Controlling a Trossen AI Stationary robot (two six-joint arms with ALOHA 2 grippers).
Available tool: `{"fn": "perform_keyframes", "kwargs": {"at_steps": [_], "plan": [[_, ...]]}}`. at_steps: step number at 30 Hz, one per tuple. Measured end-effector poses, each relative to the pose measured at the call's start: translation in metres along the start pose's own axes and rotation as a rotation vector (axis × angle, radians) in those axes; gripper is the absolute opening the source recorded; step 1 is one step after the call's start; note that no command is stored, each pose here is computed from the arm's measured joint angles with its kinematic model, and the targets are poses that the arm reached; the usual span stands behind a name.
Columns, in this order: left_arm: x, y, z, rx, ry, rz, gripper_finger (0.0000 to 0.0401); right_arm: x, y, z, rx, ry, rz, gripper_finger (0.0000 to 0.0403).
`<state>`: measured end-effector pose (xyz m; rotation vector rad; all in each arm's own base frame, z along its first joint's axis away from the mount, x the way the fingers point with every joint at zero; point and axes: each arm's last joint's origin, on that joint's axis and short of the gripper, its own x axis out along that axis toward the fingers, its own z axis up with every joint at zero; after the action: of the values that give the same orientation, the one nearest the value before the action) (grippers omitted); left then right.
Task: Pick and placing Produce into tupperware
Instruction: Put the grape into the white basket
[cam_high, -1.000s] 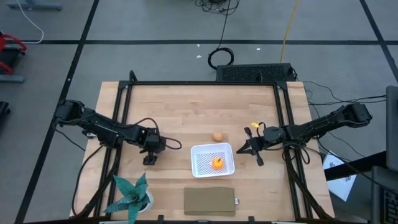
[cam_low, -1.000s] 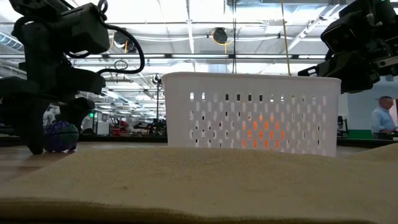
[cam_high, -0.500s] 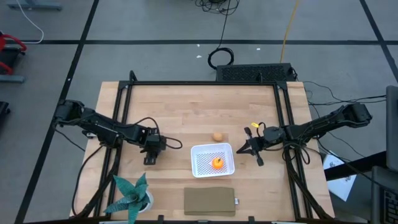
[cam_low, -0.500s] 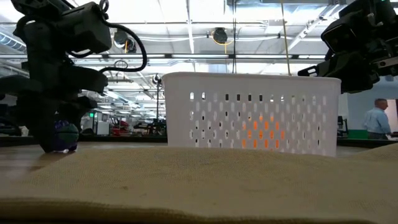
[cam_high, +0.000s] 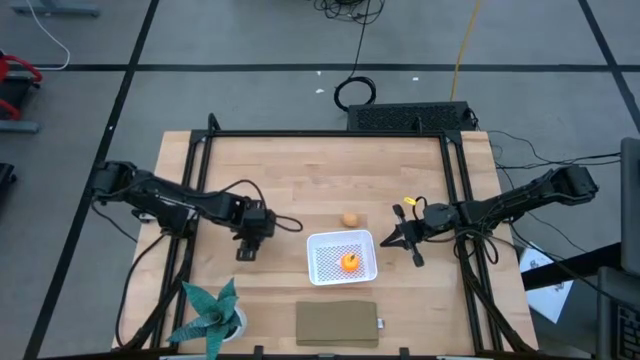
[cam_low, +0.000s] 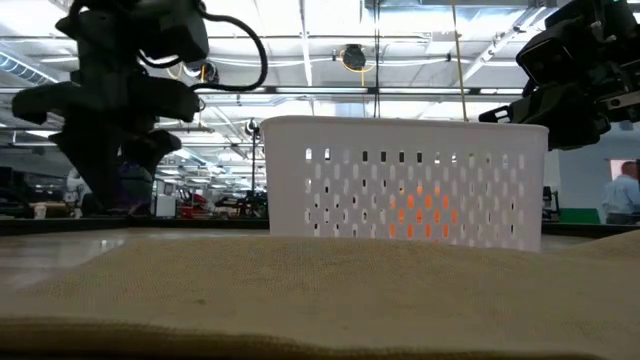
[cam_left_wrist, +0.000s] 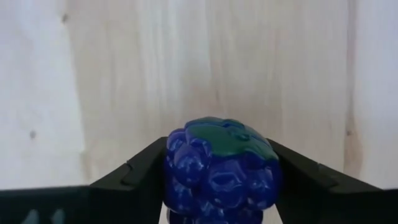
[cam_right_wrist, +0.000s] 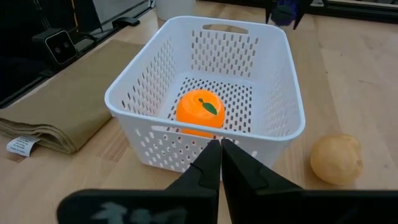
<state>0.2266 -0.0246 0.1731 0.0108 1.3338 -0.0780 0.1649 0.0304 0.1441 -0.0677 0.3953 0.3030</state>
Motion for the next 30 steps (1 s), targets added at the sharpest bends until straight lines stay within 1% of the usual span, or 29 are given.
{"fn": "perform_keyframes", "kwargs": {"at_steps": [3, 5, 12, 16, 18, 22, 28, 30], "plan": [[-0.006, 0.006, 0.005, -0.030, -0.002, 0.008, 0.0209, 0.000, 0.000, 0.000, 0.000, 0.000, 0.000, 0.0006], [-0.010, 0.010, 0.006, -0.048, 0.004, 0.013, 0.0209, 0.000, 0.000, 0.000, 0.000, 0.000, 0.000, 0.0006], [-0.028, 0.019, 0.016, -0.101, 0.009, -0.005, 0.0238, 0.000, 0.000, 0.000, 0.000, 0.000, 0.000, 0.0006], [-0.043, 0.023, 0.025, -0.119, -0.012, 0.000, 0.0234, 0.000, 0.000, 0.000, 0.000, 0.000, 0.000, 0.0006], [-0.050, 0.026, 0.031, -0.151, -0.042, 0.001, 0.0223, 0.000, 0.000, 0.000, 0.000, 0.000, 0.000, 0.0006], [-0.064, 0.030, 0.044, -0.200, -0.123, -0.041, 0.0211, 0.000, 0.000, 0.000, 0.000, 0.001, 0.000, 0.0006], [-0.081, 0.026, 0.059, -0.205, -0.211, -0.080, 0.0230, 0.000, 0.000, 0.000, 0.000, 0.000, 0.000, 0.0006], [-0.085, 0.025, 0.061, -0.208, -0.230, -0.087, 0.0232, 0.000, 0.000, 0.000, 0.000, 0.000, 0.000, 0.0006]]}}
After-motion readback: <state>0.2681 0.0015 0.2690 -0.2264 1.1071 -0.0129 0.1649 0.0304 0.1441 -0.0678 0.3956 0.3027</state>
